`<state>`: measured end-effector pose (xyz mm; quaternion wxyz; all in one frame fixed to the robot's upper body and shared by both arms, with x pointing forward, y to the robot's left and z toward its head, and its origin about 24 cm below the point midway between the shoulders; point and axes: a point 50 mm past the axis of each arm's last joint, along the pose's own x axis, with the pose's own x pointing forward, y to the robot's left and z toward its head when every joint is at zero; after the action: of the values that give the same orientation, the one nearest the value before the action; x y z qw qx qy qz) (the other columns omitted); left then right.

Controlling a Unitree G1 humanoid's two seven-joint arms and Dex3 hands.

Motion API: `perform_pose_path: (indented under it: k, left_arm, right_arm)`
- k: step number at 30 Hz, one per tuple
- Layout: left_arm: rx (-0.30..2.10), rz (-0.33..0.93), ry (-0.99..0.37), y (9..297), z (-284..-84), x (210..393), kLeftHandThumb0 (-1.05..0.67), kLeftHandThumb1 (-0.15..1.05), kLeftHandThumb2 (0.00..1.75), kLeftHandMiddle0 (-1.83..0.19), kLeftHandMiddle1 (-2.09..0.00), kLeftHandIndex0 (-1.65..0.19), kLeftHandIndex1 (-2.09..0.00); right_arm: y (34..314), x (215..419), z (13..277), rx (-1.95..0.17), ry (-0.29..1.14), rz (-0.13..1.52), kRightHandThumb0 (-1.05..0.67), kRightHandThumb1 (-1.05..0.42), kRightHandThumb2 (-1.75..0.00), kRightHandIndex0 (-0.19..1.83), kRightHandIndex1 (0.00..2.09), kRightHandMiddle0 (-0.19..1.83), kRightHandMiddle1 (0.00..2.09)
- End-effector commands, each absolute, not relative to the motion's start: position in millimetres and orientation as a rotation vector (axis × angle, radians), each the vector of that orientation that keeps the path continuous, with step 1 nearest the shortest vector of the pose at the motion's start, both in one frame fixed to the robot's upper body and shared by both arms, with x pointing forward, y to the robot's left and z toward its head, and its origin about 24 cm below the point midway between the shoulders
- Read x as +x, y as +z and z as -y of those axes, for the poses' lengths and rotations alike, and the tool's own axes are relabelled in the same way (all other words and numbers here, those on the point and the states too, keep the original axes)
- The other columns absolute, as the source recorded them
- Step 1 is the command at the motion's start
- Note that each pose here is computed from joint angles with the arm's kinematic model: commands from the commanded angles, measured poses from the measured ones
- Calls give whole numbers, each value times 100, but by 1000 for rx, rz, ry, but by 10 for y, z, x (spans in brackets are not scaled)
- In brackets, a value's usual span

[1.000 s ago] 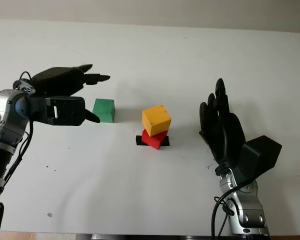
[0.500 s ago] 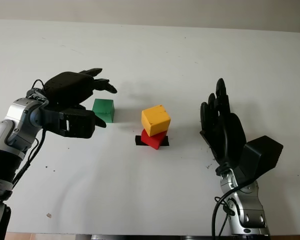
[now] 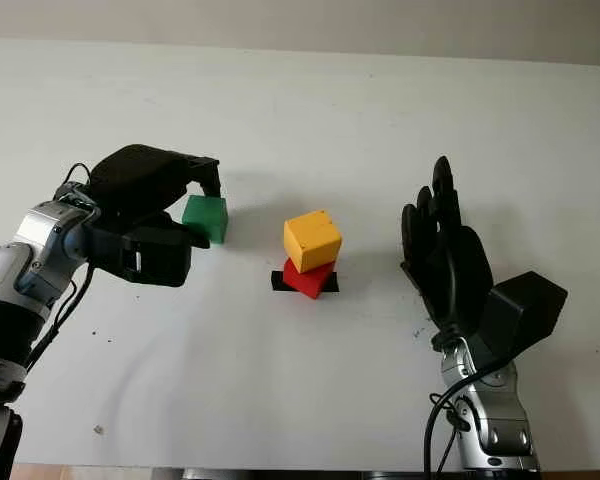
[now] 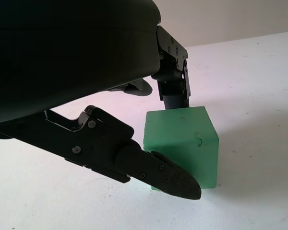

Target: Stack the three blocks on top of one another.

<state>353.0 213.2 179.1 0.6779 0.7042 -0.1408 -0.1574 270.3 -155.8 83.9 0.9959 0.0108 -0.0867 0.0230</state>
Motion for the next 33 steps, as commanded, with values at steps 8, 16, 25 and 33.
perform_pose_path:
  k: [8,16,25,33]
  left_arm:
    - [1398,377,-372,2020,-2166,3500,-44,102,6,-40,-14,-28,-146]
    - [1245,422,-448,2544,-2106,3449,-49,105,12,-35,-7,-26,-147]
    - [1327,473,-565,3081,-1810,3336,-39,99,5,-43,-7,-46,-122]
    - [1306,588,-668,3329,-1476,3230,-38,95,5,-48,-7,-56,-111]
  right_arm:
    - [872,2690,1582,12,37,182,-73,-105,-52,-19,0,-19,0]
    - [860,2692,1581,11,43,172,-73,-105,-51,-19,0,-19,0]
    - [847,2699,1556,23,53,180,-72,-105,-50,-19,0,-19,0]
    - [834,2708,1528,23,60,168,-73,-105,-51,-19,0,-19,0]
